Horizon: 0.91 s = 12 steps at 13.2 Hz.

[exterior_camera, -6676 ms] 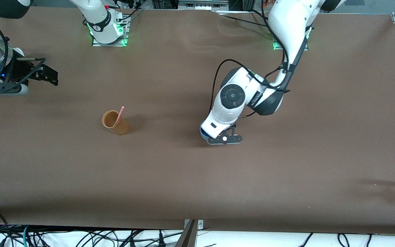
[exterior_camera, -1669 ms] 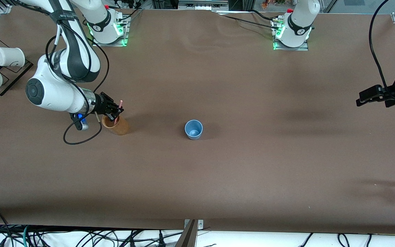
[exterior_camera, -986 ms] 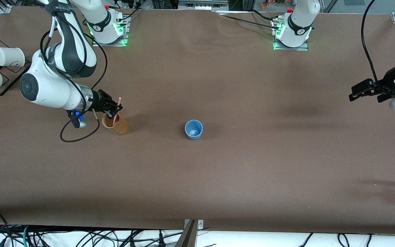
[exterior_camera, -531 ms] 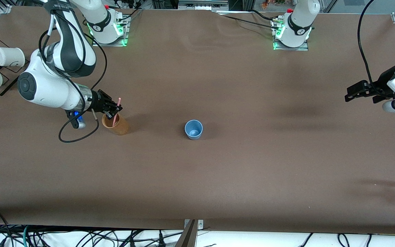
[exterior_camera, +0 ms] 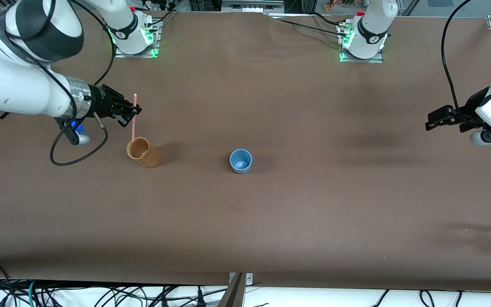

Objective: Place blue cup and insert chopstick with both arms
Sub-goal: 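Pull the pink chopstick up out of the tan cup with the right gripper, then move the chopstick over the blue cup and lower it inside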

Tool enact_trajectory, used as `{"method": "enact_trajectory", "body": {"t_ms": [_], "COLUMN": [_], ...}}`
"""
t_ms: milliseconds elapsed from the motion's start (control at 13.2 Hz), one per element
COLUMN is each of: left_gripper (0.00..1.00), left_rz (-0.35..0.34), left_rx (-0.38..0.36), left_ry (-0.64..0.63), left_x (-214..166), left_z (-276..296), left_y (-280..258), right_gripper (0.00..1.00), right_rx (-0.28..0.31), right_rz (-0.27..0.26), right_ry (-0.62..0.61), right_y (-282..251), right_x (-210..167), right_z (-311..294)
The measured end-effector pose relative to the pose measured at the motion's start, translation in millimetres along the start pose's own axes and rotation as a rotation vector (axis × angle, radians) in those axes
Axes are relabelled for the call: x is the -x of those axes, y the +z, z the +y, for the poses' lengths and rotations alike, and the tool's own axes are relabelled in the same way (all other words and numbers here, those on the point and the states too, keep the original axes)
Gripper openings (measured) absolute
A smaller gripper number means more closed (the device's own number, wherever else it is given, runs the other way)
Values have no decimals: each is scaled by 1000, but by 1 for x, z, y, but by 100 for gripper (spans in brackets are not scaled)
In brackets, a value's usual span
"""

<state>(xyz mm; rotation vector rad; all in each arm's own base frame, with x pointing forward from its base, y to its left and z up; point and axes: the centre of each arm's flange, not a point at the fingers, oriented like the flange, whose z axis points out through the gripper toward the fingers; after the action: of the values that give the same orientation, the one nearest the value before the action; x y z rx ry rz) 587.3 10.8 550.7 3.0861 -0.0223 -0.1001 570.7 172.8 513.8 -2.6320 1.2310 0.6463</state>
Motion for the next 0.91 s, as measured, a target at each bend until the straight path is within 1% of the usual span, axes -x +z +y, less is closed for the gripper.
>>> {"method": "enact_trajectory", "body": {"t_ms": [228,455,531,607,759,910], "left_gripper": [100,100,100,100,100,100], "left_rz": [1,2,2,5,12,15], "left_rx": [0,0,0,-1,-1,-1], "left_ry": [4,9,9,9,9,9], "left_x": [0,0,0,-1,-1,-1], "left_z": [2,5,5,5,5,5], "left_y": [-1,-1,-1,-2,-5,-6], "right_gripper": [8,8,8,8,8,8], "right_rx": [-28,-28,-29,-39,-95,-142], "right_rz": [17,20,-1,-36,-94,-118], "right_ry": [-68,-131,-157,-184,-209,-216], "right_y": [-20,-19,-14,-8,0,16], "right_x": [58,112,128,145,169,175], "right_z": [-10,-17,-22,-27,-41,-61]}}
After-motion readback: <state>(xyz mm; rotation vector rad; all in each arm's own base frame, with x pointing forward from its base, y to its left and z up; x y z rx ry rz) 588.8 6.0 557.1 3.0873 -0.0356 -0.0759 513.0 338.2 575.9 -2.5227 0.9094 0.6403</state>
